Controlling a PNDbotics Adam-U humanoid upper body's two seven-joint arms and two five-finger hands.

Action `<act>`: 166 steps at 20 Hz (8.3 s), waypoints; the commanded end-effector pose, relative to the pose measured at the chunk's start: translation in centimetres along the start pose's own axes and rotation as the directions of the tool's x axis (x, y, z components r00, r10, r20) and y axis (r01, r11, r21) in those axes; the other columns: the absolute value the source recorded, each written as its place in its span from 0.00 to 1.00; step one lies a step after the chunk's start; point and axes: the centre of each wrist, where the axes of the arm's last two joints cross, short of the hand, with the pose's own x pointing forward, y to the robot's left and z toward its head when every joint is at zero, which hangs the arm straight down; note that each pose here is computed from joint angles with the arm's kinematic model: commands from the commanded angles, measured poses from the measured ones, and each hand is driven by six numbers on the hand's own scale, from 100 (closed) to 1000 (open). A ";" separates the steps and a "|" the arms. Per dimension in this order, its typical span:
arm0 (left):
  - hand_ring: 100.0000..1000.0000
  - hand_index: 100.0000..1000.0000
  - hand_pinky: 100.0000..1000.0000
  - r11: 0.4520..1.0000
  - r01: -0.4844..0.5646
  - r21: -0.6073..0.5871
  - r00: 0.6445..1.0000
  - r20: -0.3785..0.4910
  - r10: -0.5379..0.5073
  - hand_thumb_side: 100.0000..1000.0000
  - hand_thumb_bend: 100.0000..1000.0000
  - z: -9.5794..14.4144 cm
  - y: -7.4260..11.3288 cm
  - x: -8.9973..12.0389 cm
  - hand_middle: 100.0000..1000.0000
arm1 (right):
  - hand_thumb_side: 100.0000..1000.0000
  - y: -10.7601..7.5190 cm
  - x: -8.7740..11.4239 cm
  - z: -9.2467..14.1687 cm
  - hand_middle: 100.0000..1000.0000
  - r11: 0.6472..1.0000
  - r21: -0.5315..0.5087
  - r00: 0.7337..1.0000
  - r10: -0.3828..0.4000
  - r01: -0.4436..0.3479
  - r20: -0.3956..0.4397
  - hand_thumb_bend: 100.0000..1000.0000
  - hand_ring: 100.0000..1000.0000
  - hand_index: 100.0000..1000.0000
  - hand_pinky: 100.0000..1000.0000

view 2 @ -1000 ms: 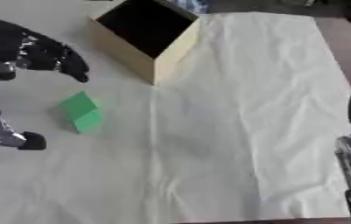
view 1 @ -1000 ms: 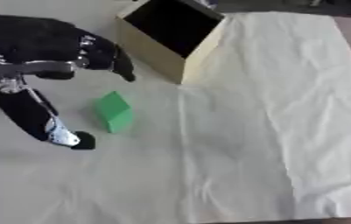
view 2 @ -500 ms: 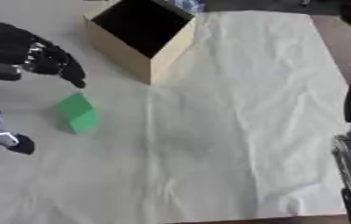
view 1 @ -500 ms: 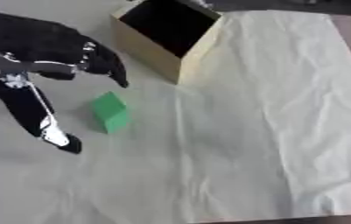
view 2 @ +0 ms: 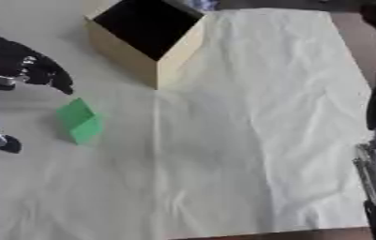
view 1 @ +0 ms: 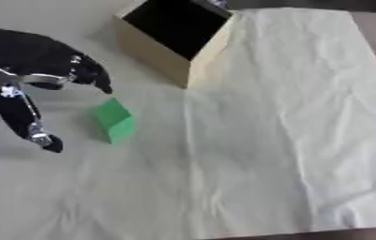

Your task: Pick up objects on the table and place them in the box.

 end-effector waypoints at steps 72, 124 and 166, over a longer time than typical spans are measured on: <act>0.54 0.47 0.38 0.974 -0.035 0.224 0.999 0.009 0.034 0.00 0.00 -2.5 6.5 -1.3 0.40 | 0.86 -0.3 0.5 -0.8 0.55 0.999 -0.052 1.000 -0.006 0.007 0.012 0.00 0.69 0.80 0.78; 0.48 0.47 0.30 0.709 0.088 0.700 0.905 -0.353 0.236 0.05 0.00 -6.5 12.6 -7.9 0.39 | 0.89 1.5 0.9 -2.6 0.54 0.993 -0.077 0.994 -0.089 0.094 0.063 0.00 0.67 0.80 0.78; 0.73 0.82 0.54 0.528 0.101 0.843 0.945 -0.247 0.214 0.19 0.10 -1.4 13.0 -6.5 0.74 | 0.87 0.0 0.7 -1.8 0.54 0.994 -0.107 0.999 -0.028 0.030 0.022 0.00 0.68 0.80 0.78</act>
